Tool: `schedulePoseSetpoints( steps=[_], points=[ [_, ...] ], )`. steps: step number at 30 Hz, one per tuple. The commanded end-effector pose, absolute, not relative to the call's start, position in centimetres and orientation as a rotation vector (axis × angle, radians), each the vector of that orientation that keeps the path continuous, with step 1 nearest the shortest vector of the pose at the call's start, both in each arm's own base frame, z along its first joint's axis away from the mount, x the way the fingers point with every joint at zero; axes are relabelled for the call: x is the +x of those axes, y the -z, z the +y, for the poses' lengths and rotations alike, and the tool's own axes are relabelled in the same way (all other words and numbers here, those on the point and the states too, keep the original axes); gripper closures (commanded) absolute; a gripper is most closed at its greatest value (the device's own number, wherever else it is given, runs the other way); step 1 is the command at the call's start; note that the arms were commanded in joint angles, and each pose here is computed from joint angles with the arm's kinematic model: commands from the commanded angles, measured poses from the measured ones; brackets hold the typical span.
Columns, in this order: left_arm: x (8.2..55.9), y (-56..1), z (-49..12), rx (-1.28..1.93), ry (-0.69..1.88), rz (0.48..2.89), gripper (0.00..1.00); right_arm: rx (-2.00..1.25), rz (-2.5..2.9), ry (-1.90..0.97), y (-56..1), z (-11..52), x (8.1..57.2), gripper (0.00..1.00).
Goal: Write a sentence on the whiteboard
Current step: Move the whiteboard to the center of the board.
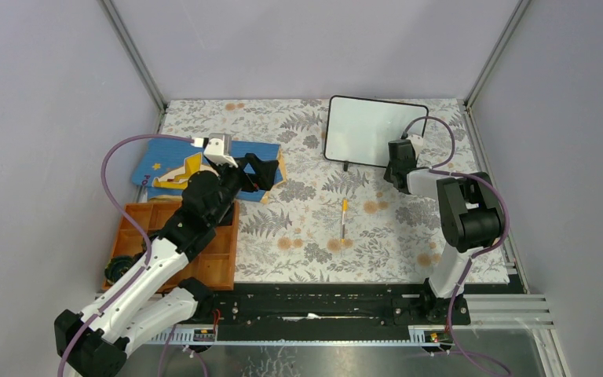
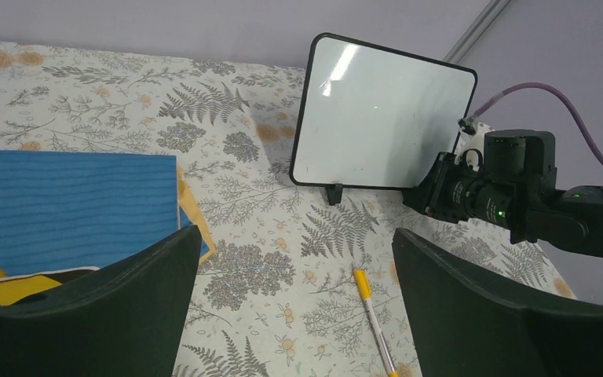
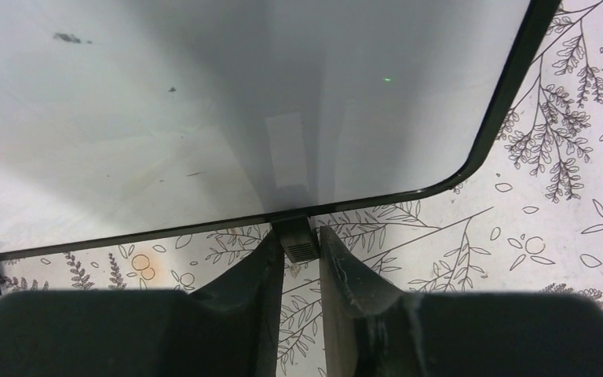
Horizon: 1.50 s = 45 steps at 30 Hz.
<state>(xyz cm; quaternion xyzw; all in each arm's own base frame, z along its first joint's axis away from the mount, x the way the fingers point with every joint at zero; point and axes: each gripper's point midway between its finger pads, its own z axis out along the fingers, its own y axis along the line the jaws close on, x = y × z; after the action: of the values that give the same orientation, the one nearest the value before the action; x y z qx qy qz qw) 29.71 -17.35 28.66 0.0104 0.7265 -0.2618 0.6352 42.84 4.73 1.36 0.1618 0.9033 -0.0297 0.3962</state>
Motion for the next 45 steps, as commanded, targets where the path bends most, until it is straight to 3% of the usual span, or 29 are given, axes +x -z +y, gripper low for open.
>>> schedulePoseSetpoints(
  steps=[1, 21, 34, 45],
  points=[
    [29.4, -29.5, -17.9, 0.034, 0.635, 1.625, 0.01, 0.362, 2.282, 0.012, -2.5, 6.4, 42.7, 0.77],
    [28.5, -30.0, -18.9, 0.066, 0.679, 1.614, 0.01, 0.111, 2.355, 0.086, -2.0, 10.4, 36.0, 0.85],
    [28.3, -29.5, -19.7, 0.087, 0.700, 1.637, 0.01, -0.066, 2.427, -0.066, -1.3, 13.8, 31.0, 0.93],
    [28.6, -28.7, -20.2, 0.099, 0.700, 1.661, 0.01, -0.203, 2.431, -0.207, -1.5, 16.1, 28.8, 0.94]
  ],
)
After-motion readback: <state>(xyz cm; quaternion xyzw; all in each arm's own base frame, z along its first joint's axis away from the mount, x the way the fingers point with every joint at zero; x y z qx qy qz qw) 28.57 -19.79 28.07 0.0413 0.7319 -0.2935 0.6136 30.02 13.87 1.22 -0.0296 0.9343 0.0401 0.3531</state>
